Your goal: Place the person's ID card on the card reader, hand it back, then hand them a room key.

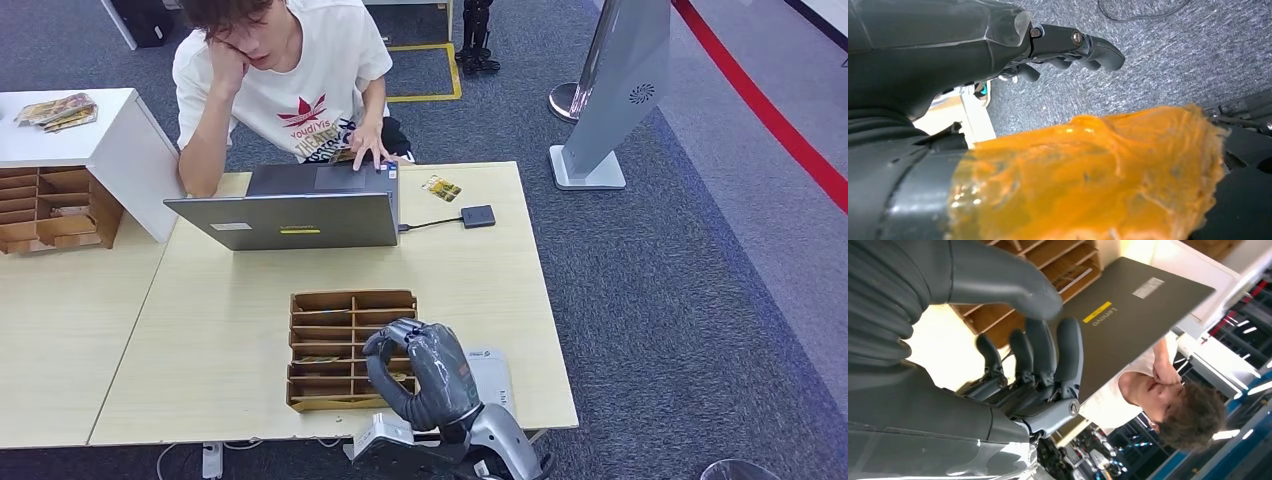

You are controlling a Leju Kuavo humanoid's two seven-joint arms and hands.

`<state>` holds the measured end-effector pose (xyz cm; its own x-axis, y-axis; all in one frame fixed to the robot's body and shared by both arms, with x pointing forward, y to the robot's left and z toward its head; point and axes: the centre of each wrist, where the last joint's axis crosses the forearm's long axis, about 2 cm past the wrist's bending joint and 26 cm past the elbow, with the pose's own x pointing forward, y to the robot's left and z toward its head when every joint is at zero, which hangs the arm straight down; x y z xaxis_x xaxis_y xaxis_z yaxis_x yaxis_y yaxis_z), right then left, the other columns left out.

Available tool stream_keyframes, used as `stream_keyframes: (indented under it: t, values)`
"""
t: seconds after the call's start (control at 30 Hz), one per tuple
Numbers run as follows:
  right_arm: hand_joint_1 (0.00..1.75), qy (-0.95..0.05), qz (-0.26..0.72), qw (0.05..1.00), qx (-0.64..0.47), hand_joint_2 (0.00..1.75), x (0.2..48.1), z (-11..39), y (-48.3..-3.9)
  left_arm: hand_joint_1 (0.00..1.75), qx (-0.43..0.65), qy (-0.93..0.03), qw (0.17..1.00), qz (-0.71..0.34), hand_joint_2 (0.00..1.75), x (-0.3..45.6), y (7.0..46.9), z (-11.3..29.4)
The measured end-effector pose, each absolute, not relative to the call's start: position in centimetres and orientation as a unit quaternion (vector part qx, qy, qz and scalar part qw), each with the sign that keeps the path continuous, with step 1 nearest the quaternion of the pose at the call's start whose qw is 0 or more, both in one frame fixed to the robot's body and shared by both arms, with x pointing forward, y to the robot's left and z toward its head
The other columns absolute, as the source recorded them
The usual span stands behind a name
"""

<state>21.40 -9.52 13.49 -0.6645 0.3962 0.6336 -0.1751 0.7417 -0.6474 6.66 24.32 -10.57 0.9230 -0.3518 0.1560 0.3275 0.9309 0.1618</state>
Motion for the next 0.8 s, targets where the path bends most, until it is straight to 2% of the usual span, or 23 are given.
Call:
stream_keyframes:
  t: [0.13,0.2,0.33,0.47,0.63,0.8]
  values:
    - [0.59,-0.834,0.373,0.398,-0.077,1.75,21.1,12.9,-9.6,0.0,0.067,-0.091,0.978,-0.174,0.0,6.7,24.3,-10.6]
    - [0.61,-0.831,0.382,0.395,-0.082,1.75,21.1,12.7,-9.7,0.0,0.067,-0.091,0.978,-0.174,0.0,6.7,24.3,-10.6]
    - [0.8,-0.821,0.412,0.38,-0.11,1.75,20.8,11.9,-9.7,0.0,0.066,-0.091,0.978,-0.175,0.0,6.7,24.3,-10.6]
    - [0.59,-0.809,0.437,0.372,-0.13,1.75,20.6,10.6,-9.8,0.0,0.066,-0.091,0.978,-0.175,0.0,6.7,24.4,-10.6]
    - [0.57,-0.796,0.456,0.373,-0.135,1.75,20.4,9.6,-9.9,0.0,0.066,-0.09,0.979,-0.17,0.0,6.6,24.4,-10.6]
    - [0.63,-0.79,0.466,0.373,-0.14,1.75,20.5,9.1,-10.0,0.0,0.066,-0.09,0.979,-0.17,0.0,6.6,24.4,-10.6]
